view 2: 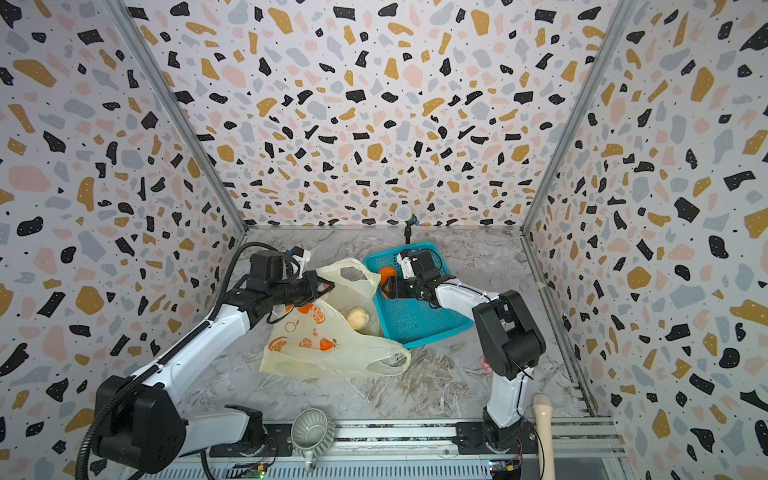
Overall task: Place the fruits into the plastic bag
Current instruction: 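Grasp the larger orange in the basket with the right gripper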
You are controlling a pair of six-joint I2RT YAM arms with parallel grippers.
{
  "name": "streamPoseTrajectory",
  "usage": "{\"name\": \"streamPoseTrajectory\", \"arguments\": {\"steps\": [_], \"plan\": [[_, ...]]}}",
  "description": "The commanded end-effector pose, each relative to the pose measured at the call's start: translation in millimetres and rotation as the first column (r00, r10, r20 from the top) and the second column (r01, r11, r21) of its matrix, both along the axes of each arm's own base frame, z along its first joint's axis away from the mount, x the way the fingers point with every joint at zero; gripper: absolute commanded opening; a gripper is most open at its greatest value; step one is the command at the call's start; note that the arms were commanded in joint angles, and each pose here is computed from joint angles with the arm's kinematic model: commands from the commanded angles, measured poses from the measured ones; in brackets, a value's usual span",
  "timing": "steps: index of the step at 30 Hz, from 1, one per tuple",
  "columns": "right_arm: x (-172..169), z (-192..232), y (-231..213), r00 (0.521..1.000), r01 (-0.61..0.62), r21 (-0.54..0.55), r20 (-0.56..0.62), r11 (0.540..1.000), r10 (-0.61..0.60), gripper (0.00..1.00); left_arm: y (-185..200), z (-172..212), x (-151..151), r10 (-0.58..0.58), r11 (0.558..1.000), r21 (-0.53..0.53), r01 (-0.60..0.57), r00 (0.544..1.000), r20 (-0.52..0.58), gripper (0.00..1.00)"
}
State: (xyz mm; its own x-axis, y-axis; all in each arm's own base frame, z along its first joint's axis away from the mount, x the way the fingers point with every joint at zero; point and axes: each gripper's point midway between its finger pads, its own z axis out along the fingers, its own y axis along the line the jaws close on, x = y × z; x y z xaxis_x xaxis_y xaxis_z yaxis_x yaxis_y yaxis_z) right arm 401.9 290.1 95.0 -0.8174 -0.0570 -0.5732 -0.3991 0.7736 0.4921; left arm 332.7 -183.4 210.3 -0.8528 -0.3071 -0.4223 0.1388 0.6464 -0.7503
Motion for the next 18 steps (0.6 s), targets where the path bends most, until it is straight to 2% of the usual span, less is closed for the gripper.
{"name": "streamPoseTrajectory", "arguments": {"steps": [1, 5, 11, 14, 18], "plan": [[14.2, 2.9, 9.7, 1.000, -0.014, -0.008, 0.023, 1.000, 0.014, 0.76, -3.2, 4.3, -0.1, -0.015, 1.000, -0.010, 0.015, 1.000, 0.024, 0.00], [18.1, -19.2, 13.9, 1.000, -0.026, -0.037, -0.019, 0.999, 0.025, 0.67, -2.6, 5.4, 0.0, -0.016, 1.000, -0.008, 0.016, 0.999, 0.028, 0.00], [14.8, -19.4, 10.0, 1.000, -0.010, -0.031, -0.009, 0.999, 0.010, 0.42, -2.4, 0.9, -0.6, -0.019, 1.000, 0.000, 0.019, 1.000, 0.019, 0.00], [12.5, -6.5, 5.2, 1.000, 0.006, -0.023, 0.022, 1.000, -0.006, 0.35, -2.7, 0.3, 0.0, -0.020, 1.000, 0.000, 0.020, 1.000, 0.015, 0.00], [4.8, 12.8, -5.8, 0.998, 0.027, -0.020, 0.064, 0.999, -0.026, 0.32, -2.8, -0.4, 0.0, -0.020, 1.000, 0.001, 0.020, 1.000, 0.016, 0.00]]}}
